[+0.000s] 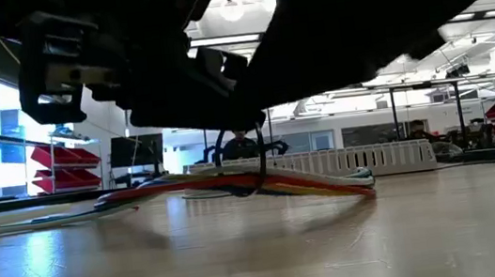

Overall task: Ziptie cables
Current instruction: Wrap the cable wire using a black zip tie

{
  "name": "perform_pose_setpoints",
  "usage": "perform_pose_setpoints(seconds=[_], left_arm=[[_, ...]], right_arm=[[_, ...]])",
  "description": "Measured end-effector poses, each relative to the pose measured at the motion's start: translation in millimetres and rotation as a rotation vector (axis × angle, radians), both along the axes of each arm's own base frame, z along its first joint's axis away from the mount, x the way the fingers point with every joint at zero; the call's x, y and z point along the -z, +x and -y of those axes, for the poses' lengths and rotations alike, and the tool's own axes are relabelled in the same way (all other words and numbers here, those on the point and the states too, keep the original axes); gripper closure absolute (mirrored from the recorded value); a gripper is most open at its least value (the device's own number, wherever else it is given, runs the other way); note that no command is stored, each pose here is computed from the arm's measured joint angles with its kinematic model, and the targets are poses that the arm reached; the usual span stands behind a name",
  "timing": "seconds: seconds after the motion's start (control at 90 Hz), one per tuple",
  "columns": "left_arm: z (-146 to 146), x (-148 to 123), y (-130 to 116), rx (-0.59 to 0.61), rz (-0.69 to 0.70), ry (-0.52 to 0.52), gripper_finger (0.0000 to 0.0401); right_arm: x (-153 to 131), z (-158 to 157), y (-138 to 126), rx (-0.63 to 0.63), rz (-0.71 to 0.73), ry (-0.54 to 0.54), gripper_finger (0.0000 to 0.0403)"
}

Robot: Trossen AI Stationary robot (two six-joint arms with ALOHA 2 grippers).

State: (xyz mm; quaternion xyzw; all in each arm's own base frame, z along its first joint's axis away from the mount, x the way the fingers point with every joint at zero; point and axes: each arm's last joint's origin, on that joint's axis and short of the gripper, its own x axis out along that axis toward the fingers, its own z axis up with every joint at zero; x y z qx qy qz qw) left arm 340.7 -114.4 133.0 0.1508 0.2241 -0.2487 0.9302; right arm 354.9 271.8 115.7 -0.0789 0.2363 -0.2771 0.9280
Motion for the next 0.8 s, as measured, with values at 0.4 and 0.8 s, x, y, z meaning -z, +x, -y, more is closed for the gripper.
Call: perform_pose_setpoints(seconds=[0.4,0.8], left_arm=[[0.2,0.2,-0.2,0.003,-0.005,0.001,0.0401],[0.7,-0.3,0.0,0.000,0.013,0.026,0.0345]], right_arm=[[3.8,0.7,-10.5,0.068,0.025,0.073,0.0352],[3.9,-6.8,-16.5,0.072,0.064,0.107,0.0401]])
